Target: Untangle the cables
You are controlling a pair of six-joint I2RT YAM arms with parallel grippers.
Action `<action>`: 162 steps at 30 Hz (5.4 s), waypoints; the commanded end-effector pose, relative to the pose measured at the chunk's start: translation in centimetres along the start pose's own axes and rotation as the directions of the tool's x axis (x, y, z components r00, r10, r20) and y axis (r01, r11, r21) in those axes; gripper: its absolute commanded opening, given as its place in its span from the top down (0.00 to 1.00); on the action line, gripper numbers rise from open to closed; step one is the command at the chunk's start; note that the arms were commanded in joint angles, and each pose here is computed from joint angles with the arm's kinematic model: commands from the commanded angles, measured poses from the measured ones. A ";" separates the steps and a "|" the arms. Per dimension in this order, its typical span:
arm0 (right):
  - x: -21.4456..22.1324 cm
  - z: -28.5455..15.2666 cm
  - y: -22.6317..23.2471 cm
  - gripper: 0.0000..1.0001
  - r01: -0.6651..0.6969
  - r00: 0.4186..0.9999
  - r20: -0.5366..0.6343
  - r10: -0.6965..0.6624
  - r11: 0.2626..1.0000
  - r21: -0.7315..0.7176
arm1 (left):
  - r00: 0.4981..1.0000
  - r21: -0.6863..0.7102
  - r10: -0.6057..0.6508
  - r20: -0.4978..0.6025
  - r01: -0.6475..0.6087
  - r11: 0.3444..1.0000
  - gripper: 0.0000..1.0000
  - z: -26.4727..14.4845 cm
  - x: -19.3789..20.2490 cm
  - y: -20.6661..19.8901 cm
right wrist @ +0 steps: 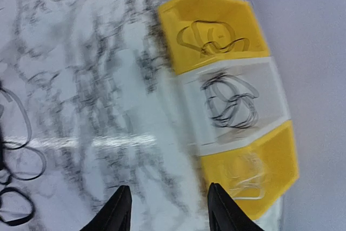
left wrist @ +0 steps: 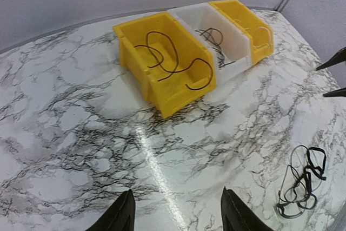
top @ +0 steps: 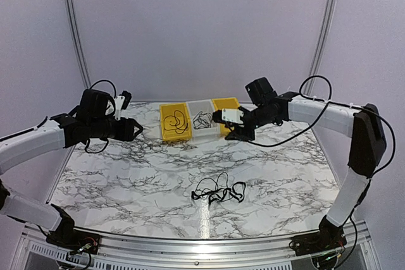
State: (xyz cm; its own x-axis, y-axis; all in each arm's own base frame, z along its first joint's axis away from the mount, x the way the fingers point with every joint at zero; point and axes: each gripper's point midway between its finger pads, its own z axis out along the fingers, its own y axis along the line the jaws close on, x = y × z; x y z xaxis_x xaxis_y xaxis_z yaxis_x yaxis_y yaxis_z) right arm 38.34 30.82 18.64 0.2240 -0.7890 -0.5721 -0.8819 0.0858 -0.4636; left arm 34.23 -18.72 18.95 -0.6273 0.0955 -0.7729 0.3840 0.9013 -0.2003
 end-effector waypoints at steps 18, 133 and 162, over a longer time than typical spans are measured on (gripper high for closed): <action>5.5 2.6 17.8 0.46 -0.582 0.803 -0.304 0.512 0.566 -0.584 | 0.962 -0.055 0.093 0.256 -0.081 0.995 0.01 0.6 4.1 -9.7; -6.5 0.9 15.4 0.64 -0.190 0.945 0.187 0.270 0.915 -0.357 | 0.928 0.035 -0.039 0.370 0.029 0.999 1.00 4.8 7.2 -13.2; -6.1 11.5 17.4 0.55 -0.389 0.920 -0.107 0.376 0.858 -0.334 | 0.883 0.156 -0.293 0.368 0.251 0.955 1.00 7.3 9.8 -11.2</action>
State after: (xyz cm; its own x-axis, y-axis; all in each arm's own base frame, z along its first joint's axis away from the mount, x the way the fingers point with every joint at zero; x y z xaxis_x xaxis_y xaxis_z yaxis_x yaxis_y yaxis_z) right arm 26.27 43.59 5.65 -0.1356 -0.7678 -0.6262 -0.9877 0.1544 0.0247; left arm 28.67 -30.97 8.96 -0.4259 -0.3045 -0.8520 0.3041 0.8387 -0.4518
